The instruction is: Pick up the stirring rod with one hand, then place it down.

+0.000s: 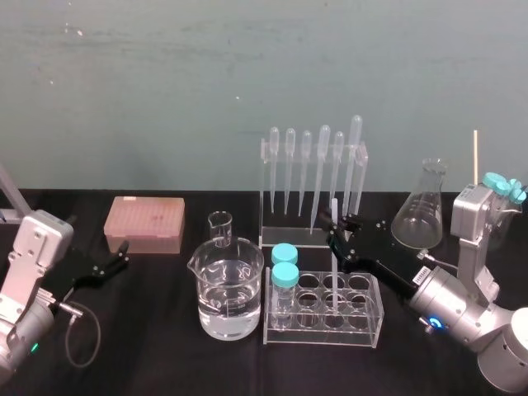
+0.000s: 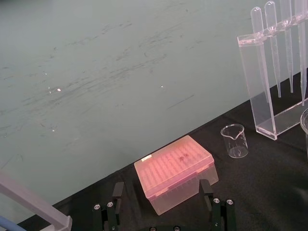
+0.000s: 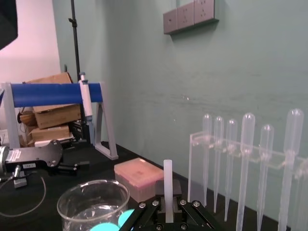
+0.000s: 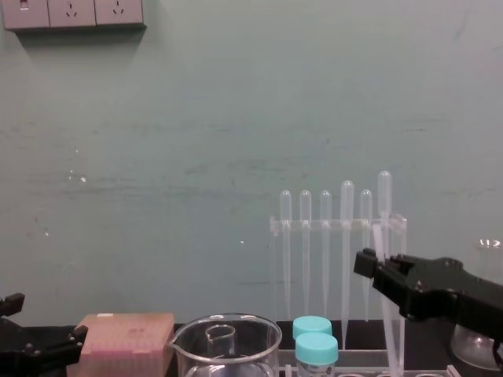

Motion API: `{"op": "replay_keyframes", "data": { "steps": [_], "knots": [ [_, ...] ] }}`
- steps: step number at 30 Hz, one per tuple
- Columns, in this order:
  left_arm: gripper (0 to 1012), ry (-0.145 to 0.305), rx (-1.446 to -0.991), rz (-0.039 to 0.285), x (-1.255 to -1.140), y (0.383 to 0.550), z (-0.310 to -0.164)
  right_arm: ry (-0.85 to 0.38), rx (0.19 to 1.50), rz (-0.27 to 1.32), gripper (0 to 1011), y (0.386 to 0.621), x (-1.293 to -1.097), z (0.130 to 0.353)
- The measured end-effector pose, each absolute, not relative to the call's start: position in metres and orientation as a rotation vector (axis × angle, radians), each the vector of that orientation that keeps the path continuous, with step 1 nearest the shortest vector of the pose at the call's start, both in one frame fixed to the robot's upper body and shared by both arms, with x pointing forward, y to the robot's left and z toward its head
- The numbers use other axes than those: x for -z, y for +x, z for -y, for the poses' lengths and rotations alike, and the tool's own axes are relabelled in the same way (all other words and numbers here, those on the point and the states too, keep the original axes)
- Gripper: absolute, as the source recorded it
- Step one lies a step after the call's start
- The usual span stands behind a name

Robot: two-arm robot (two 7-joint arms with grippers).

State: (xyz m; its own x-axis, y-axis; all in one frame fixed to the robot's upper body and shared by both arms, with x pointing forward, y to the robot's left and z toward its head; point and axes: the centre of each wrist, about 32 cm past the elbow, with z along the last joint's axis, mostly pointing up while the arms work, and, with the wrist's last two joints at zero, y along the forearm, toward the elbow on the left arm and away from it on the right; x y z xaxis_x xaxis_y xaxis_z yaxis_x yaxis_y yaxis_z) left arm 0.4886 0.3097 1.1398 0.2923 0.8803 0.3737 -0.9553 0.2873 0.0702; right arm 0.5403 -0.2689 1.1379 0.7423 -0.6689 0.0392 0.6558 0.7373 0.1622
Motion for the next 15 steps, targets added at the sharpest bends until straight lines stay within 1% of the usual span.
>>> {"op": "replay_keyframes", "data": {
  "steps": [5, 15],
  "knots": [
    [1000, 0.304, -1.248, 0.285, -1.1398, 0.4886, -0.3097, 0.125, 0.743, 0.085, 78, 0.5375, -1.1326, 0.2689],
    [1000, 0.304, -1.248, 0.285, -1.1398, 0.4886, -0.3097, 0.124, 0.745, 0.083, 78, 0.5373, -1.1323, 0.2691]
  ]
}}
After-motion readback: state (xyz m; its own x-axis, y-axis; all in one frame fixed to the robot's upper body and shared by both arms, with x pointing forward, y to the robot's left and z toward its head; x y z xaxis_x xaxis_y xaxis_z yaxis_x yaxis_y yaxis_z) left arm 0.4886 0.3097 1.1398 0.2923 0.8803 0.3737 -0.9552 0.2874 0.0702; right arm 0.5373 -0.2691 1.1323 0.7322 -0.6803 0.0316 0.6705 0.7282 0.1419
